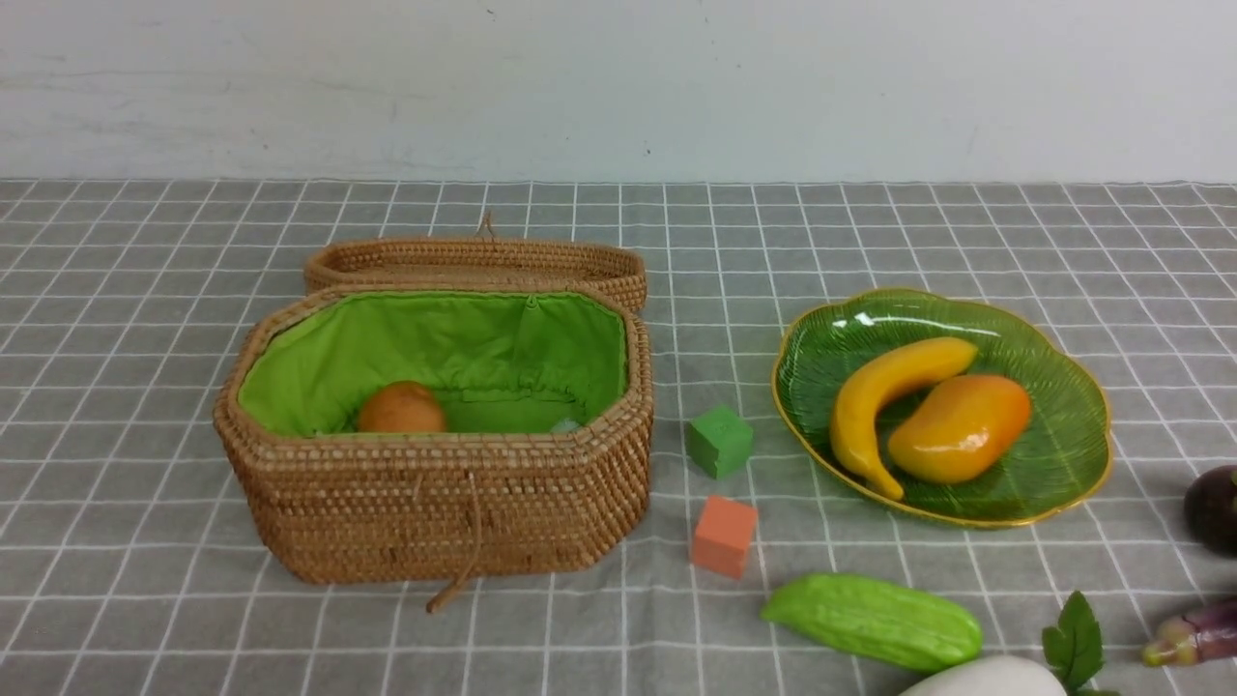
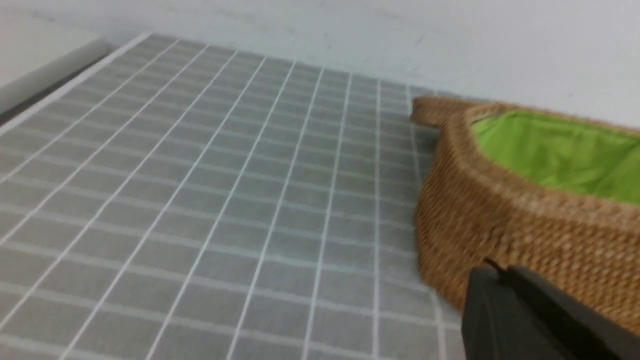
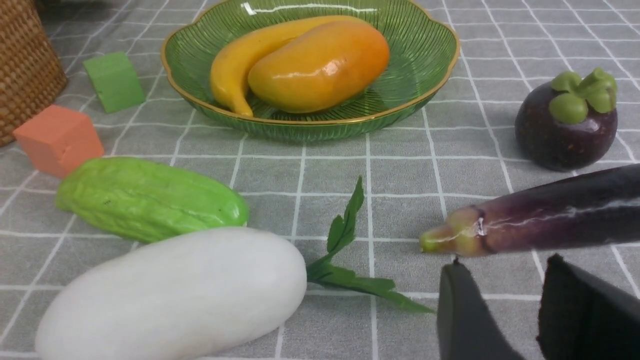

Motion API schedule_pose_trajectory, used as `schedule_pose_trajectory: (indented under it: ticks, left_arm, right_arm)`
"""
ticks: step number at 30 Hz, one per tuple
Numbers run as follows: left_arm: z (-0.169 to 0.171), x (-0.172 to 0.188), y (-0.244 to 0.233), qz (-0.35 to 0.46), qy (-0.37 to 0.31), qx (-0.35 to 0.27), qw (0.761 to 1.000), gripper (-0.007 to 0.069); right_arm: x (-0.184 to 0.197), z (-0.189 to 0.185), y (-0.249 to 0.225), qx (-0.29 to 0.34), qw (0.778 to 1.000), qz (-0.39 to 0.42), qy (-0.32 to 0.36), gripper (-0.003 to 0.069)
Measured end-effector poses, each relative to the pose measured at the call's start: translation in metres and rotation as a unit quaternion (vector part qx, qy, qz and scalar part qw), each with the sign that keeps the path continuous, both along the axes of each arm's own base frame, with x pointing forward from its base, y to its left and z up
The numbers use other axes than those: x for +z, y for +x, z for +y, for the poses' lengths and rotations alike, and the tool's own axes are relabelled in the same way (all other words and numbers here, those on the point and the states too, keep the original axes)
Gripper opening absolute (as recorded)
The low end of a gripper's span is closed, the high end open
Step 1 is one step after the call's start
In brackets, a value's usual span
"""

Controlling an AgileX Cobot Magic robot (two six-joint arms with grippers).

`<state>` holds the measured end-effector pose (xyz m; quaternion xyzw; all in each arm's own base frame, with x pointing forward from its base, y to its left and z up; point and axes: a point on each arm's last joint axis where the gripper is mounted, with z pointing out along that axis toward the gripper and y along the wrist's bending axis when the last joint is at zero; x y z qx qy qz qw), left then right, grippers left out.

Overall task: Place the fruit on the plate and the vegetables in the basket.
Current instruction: Take a chayote with your right arm and place it on the basket on the left.

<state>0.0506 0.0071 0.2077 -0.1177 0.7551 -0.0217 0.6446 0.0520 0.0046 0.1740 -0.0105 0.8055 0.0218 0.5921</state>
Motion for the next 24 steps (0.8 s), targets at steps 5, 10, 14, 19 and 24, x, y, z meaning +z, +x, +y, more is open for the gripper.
schedule_pose_trajectory:
  ticks: [5, 10, 14, 19, 24]
  left_arm:
    - [0.005, -0.037, 0.001, 0.070, -0.009, 0.044, 0.997, 0.0003]
    - [0.006, -0.039, 0.000, 0.079, -0.010, 0.050, 0.996, 0.0008]
    - [0.006, -0.039, 0.000, 0.079, -0.010, 0.050, 0.996, 0.0009]
    - [0.006, -0.039, 0.000, 0.079, -0.010, 0.051, 0.996, 0.0016]
    - [0.006, -0.039, 0.000, 0.079, -0.010, 0.051, 0.996, 0.0022]
  right_arm:
    - [0.000, 0.000, 0.000, 0.000, 1.000, 0.000, 0.000, 0.0241]
    - [0.000, 0.000, 0.000, 0.000, 1.000, 0.000, 0.000, 0.0241]
    - [0.000, 0.000, 0.000, 0.000, 1.000, 0.000, 0.000, 0.0241]
    - [0.000, 0.000, 0.000, 0.000, 1.000, 0.000, 0.000, 0.0241]
    - [0.000, 0.000, 0.000, 0.000, 1.000, 0.000, 0.000, 0.0241]
